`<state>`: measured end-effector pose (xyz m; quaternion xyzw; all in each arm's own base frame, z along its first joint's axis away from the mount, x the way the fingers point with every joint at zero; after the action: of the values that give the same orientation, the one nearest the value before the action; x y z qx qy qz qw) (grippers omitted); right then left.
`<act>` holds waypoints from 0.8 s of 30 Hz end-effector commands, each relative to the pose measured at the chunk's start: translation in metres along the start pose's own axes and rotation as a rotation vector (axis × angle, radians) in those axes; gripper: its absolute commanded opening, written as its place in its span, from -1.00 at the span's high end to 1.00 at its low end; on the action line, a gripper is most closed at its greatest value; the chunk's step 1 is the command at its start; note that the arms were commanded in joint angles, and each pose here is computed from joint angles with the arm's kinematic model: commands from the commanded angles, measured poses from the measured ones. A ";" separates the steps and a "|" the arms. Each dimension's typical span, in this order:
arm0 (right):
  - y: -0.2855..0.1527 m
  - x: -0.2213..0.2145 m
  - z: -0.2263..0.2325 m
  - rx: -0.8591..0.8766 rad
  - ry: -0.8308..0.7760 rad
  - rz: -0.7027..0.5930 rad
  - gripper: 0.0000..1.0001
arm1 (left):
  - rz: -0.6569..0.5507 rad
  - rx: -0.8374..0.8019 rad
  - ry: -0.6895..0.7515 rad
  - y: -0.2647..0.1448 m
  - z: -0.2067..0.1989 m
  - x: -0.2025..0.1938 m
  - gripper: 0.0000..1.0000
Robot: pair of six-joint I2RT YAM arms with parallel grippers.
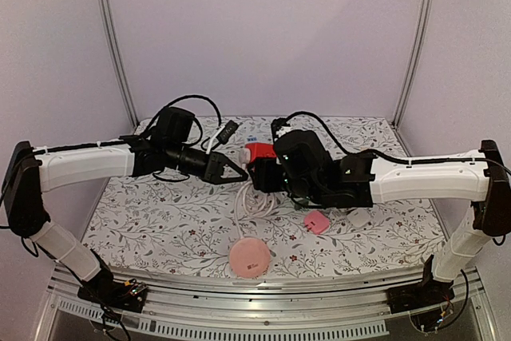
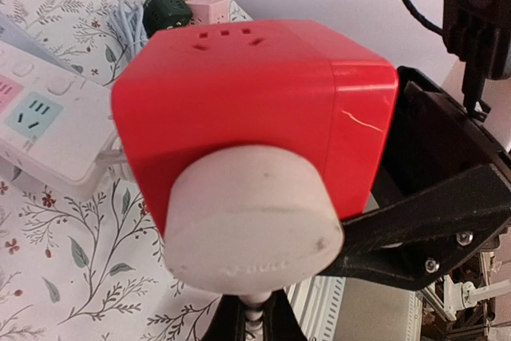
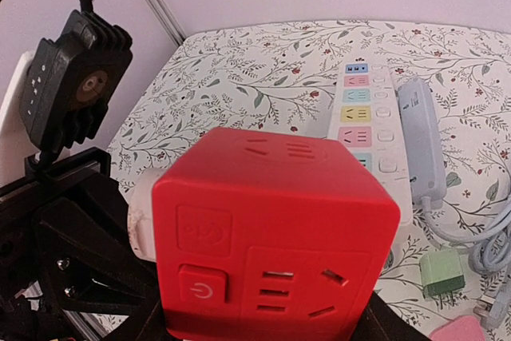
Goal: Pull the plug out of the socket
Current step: Remove the plug from the socket.
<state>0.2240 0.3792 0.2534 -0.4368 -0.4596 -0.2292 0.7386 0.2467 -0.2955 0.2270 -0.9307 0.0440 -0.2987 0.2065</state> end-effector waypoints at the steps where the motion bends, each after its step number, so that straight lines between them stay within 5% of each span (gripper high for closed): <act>1: -0.018 0.055 0.018 0.098 0.141 -0.163 0.61 | 0.031 -0.015 0.004 0.007 -0.004 -0.009 1.00; 9: -0.017 0.048 0.012 0.057 0.072 -0.143 0.61 | 0.012 0.008 0.034 -0.003 -0.008 -0.003 1.00; 24: -0.016 0.008 -0.012 -0.049 -0.297 0.005 0.62 | -0.066 0.004 0.029 -0.030 -0.005 0.014 1.00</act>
<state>0.2228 0.3790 0.2545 -0.4554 -0.5189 -0.1856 0.6992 0.2463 -0.2881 0.2284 -0.9310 0.0477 -0.2957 0.2088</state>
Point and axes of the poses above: each gripper's point midway between its finger pads, its own y axis out along the fingers, its own z axis along the line the jaws close on, x = y × z, the point moved 6 cm from there along -y, back along the fingers, and after that the axes turned 9 degrees about -y, right-handed, at the moved point
